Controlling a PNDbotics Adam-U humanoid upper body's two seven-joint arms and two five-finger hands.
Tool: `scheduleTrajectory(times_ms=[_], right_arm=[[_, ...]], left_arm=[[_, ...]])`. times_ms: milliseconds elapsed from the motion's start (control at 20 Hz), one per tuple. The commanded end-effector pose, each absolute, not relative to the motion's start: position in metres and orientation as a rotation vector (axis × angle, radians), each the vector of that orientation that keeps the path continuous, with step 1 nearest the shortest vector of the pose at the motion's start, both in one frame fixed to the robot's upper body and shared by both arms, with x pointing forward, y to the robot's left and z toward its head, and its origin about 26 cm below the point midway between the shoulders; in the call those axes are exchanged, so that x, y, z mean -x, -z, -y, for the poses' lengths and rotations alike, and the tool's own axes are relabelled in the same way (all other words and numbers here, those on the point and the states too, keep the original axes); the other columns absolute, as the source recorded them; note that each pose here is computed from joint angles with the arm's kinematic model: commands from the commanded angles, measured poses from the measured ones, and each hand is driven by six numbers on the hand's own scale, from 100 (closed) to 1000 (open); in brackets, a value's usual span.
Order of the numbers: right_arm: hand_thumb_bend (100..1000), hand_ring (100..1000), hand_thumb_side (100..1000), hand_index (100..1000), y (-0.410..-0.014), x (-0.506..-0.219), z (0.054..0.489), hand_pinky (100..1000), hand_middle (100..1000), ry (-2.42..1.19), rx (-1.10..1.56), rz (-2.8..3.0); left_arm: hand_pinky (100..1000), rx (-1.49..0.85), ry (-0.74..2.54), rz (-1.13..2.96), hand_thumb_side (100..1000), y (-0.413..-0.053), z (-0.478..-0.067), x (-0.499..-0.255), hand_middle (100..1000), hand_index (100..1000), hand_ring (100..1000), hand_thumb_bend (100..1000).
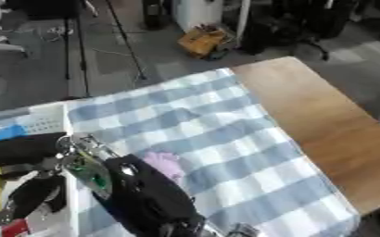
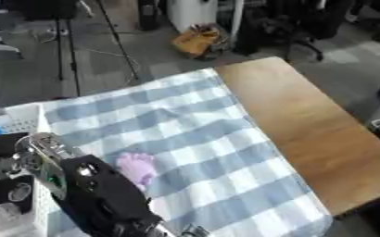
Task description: Pick up objects on the table and place them in the box.
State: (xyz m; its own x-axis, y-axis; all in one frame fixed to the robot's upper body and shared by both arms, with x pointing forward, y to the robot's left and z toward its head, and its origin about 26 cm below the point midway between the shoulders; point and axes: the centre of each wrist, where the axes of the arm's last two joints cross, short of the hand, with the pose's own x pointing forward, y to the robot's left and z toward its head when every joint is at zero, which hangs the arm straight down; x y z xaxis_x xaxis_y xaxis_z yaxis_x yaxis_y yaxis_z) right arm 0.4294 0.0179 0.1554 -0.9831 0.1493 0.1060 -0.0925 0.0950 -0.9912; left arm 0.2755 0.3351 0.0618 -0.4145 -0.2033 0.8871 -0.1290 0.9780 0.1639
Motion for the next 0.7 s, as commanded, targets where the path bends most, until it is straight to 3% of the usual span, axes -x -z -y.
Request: scheduleTrajectory(times_ms=[50,400,450,700], right_arm=[[353,908,671,921,-0.1672,-0.4268,-0.0221,963,918,-2.263,0.012,2.172],[444,924,669,931,-0.1688,-0.4229,-0.0264,987,929,-2.28,0.07,2.202],[500,939,682,937,-0.1696,-0.4226,-0.0265,1000,937,-2.283,0.087,2.208],[499,948,694,943,-0.1669,-0.4223,-0.0261,1000,951,-2.297,0.19,2.226]], left_arm=[[509,-0.245,0.107,2.027,908,-0.0703,-0.3381,-0.2771,707,708,637,386],[509,-0.244,0.107,2.026,909,-0.0698,-0.3379,-0.2771,706,707,636,386],[509,-0.244,0.107,2.026,908,-0.0698,-0.3379,-0.2771,706,707,636,386],[510,-0.245,0.106,2.026,908,-0.0696,-0.3381,-0.277,706,707,636,387]])
